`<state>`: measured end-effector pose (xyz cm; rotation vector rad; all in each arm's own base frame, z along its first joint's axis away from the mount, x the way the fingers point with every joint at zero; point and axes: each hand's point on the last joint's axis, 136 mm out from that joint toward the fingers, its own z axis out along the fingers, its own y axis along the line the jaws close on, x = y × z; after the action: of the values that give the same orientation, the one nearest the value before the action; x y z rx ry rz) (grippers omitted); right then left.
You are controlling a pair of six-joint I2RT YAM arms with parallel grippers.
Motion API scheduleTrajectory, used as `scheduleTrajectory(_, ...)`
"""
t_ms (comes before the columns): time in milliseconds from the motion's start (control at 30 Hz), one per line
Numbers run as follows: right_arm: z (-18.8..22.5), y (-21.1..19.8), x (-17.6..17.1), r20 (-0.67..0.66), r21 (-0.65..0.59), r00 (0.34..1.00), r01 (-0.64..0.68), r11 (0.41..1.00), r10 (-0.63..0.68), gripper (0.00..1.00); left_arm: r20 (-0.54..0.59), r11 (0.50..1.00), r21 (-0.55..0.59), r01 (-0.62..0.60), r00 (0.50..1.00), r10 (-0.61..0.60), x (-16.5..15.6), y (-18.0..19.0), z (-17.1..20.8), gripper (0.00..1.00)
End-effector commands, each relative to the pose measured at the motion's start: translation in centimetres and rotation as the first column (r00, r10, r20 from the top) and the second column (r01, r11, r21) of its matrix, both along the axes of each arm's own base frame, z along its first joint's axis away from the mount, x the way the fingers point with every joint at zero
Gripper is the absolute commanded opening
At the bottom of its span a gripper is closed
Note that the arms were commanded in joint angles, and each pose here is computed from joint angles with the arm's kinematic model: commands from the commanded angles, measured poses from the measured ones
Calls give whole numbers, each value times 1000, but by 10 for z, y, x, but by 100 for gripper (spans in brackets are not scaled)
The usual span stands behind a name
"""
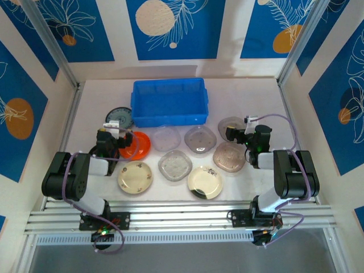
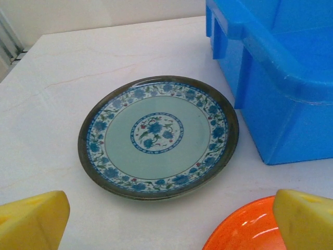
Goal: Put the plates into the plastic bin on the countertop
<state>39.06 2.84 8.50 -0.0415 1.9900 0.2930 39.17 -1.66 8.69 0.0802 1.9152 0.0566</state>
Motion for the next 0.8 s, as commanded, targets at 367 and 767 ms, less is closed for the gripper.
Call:
scheduleTrajectory(367, 51, -6, 6, 1, 30, 1000, 20, 999, -20, 99, -80, 964, 62, -257, 962, 261, 7, 42, 44, 100)
scheduleTrajectory(767, 86, -19, 19, -228, 174, 944, 279, 944, -237, 99, -103, 931, -244, -272, 962, 254, -10, 23, 171, 100)
